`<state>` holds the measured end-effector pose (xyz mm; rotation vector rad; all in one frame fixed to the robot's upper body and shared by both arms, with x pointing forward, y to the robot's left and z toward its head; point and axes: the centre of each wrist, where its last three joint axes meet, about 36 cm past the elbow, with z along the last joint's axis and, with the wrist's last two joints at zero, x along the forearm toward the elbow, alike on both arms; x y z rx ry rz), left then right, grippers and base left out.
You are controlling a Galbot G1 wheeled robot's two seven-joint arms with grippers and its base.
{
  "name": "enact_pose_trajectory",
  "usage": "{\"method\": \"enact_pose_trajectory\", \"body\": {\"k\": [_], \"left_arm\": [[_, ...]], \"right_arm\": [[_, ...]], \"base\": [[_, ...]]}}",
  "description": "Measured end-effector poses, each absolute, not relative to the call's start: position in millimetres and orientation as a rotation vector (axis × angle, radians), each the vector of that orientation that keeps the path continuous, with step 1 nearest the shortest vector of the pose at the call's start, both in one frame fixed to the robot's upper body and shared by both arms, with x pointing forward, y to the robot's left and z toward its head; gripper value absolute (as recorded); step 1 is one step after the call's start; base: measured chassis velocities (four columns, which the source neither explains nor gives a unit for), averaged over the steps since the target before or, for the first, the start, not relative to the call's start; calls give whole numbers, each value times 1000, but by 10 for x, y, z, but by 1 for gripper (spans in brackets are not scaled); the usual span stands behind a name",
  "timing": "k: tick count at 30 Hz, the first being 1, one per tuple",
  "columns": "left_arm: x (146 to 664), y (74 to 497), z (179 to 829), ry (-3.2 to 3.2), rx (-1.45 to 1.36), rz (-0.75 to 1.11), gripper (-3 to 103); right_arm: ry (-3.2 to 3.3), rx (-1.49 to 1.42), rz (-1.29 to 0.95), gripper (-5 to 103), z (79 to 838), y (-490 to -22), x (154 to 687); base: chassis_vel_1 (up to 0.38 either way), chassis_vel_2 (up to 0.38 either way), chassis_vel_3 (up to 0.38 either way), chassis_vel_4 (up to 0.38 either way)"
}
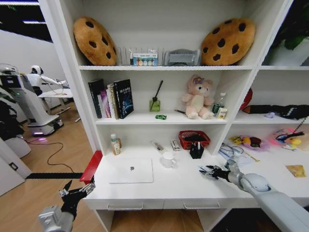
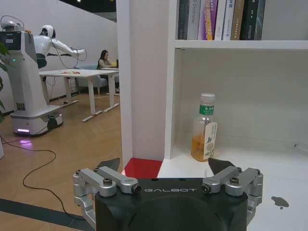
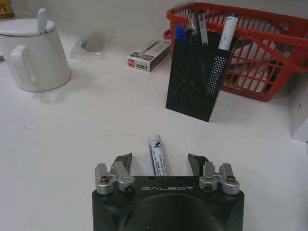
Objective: Organize the objects on the table.
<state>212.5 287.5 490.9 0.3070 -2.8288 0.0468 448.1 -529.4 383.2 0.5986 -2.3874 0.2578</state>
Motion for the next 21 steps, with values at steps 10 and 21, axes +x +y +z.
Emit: {"method": "enact_pose_trajectory", "body": {"k": [10,21], "left_arm": [[2125,2875,4909,-2829,307,47,100],[2125,2875,4909,-2829,307,47,100]], "right_arm": [[-2380,607,254,32,3768,-5252,4458],[-2384,602,231,12,3823,-5236,4463]], "base": [[0,0,0,0],[0,0,0,0]]}}
